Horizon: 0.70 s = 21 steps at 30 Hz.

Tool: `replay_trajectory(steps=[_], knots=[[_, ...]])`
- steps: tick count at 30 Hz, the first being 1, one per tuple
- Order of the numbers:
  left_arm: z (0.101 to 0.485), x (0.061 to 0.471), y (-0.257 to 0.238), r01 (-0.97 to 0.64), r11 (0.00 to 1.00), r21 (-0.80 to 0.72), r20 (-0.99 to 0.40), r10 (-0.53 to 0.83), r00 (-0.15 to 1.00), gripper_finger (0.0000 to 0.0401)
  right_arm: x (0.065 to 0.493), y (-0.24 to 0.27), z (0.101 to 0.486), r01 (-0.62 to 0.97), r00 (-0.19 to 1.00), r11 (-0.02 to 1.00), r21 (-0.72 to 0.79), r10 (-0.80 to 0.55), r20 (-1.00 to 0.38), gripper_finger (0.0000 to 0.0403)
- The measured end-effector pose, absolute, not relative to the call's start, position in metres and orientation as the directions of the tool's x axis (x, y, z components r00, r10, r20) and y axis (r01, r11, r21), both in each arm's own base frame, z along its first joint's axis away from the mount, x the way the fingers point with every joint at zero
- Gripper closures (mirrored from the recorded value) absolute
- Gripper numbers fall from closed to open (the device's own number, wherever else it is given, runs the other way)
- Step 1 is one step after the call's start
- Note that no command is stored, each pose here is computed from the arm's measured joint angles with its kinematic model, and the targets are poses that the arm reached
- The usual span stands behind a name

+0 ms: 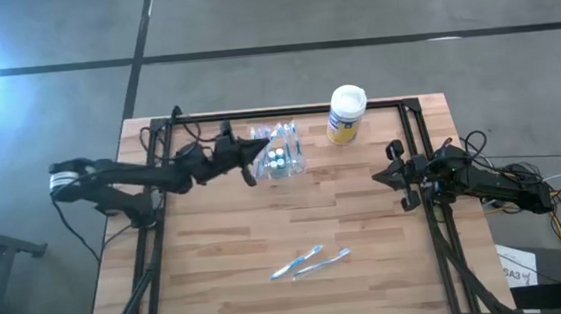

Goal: Pick & Place toothbrushing station
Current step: Put the violet toothbrush into the transparent organizer

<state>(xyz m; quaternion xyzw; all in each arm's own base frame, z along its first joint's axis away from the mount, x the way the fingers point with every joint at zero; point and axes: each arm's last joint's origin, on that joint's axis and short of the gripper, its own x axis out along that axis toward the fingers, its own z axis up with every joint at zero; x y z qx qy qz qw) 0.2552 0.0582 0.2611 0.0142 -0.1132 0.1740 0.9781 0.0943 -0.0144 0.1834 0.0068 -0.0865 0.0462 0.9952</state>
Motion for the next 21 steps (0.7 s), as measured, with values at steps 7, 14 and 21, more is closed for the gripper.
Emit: replay_trajectory(steps=[7,14,21], knots=[[0.223,0.252,0.062,-0.443,0.894,-0.071,0.22,0.448,0.867,0.0401,0.095,-0.014,0.182,-0.094,0.983,0.995,0.019,0.09,0.157,0.0394],[0.19,0.256,0.071,-0.508,0.854,-0.11,0.152,0.52,0.84,0.0401,0.095,-0.015,0.18,-0.094,0.986,0.995,0.029,0.089,0.139,0.0394],[0.171,0.263,0.078,-0.579,0.798,-0.169,0.113,0.599,0.793,0.0401,0.095,-0.015,0.177,-0.093,0.99,0.995,0.039,0.089,0.111,0.0394]])
